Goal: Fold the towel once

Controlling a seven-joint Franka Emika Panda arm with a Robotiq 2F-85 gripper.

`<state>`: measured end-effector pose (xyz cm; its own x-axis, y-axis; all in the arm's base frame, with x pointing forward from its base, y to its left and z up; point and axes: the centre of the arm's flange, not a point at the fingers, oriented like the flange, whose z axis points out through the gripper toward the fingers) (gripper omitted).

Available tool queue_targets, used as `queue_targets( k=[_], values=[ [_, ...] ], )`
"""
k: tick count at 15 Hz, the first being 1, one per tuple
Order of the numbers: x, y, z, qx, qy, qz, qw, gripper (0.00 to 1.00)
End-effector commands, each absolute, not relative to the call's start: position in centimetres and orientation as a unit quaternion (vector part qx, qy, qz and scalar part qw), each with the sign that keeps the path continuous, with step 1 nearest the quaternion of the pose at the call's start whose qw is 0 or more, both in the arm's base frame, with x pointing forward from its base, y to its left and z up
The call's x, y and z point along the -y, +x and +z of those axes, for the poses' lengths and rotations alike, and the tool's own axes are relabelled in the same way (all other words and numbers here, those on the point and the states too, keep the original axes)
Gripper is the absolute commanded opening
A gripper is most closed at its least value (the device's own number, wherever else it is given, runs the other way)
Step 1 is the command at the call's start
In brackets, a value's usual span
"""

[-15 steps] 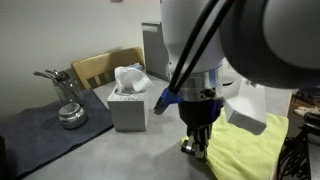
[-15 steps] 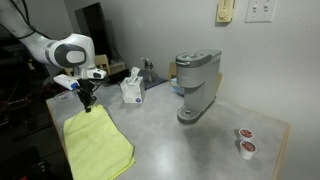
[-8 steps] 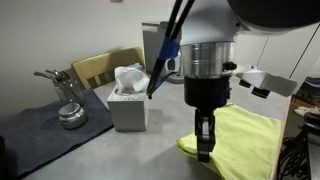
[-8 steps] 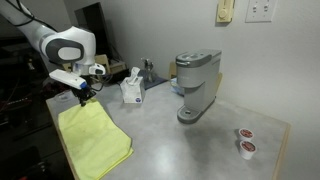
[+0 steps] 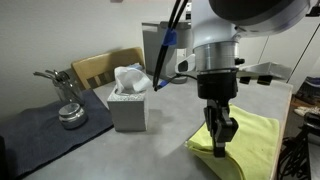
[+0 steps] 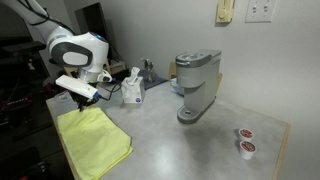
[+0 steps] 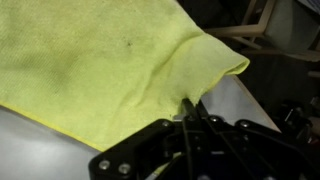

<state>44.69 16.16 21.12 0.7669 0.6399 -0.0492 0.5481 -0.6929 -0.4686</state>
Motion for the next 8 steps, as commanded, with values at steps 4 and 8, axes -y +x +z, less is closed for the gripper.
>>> queue_targets(
  k=[4, 8],
  values=[
    [-11.9, 44.1, 21.8, 0.314, -0.915, 0.129, 0.219, 0.01],
    [-9.9, 44.3, 22.6, 0.296, -0.923, 0.133, 0.206, 0.01]
  ],
)
